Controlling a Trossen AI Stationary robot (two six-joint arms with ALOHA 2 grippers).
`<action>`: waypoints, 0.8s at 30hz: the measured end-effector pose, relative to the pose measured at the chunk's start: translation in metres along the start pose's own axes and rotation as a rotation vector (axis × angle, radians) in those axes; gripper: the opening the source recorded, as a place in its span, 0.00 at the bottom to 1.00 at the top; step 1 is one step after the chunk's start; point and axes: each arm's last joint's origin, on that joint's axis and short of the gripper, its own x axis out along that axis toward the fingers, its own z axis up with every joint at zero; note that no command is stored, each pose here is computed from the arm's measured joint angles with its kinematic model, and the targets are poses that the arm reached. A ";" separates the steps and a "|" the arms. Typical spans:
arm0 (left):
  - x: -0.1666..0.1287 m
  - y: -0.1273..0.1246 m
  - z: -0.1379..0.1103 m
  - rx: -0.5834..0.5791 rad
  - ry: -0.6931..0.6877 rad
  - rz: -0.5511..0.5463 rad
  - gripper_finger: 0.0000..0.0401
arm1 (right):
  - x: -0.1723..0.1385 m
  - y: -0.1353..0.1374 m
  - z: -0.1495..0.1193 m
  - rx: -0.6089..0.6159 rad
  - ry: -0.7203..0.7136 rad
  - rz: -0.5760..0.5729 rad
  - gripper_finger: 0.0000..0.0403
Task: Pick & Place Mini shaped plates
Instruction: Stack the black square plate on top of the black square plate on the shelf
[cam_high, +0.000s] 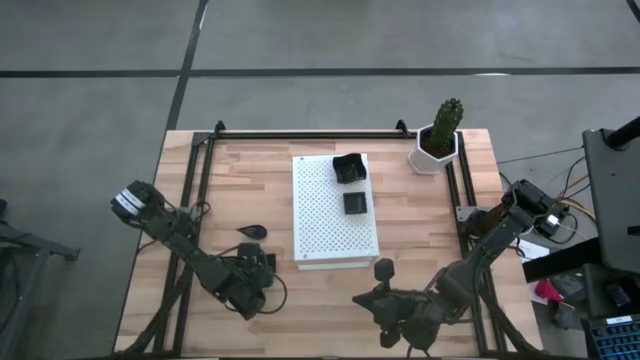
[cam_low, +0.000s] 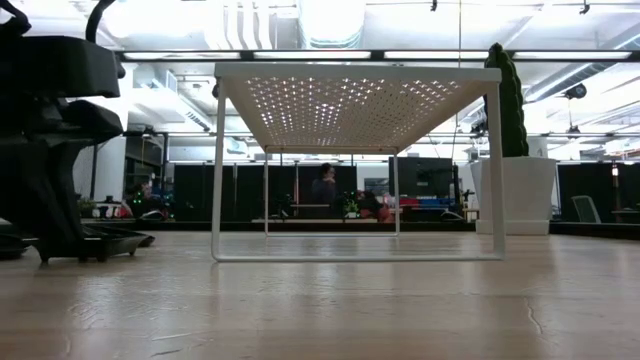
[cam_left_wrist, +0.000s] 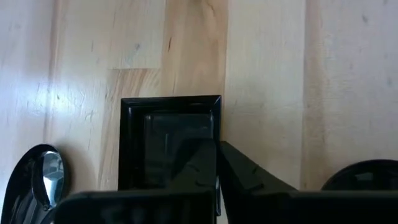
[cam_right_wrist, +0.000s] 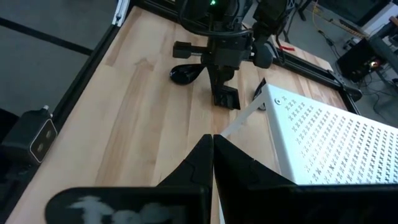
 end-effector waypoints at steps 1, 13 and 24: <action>0.000 0.000 0.000 0.000 0.004 -0.006 0.01 | 0.000 0.000 0.000 -0.002 -0.001 0.000 0.02; -0.037 -0.014 0.037 0.014 -0.051 -0.188 0.00 | 0.000 0.000 0.001 -0.007 -0.004 0.001 0.02; -0.088 -0.024 0.083 0.153 -0.205 -0.302 0.00 | 0.000 0.003 0.005 -0.053 -0.037 0.082 0.02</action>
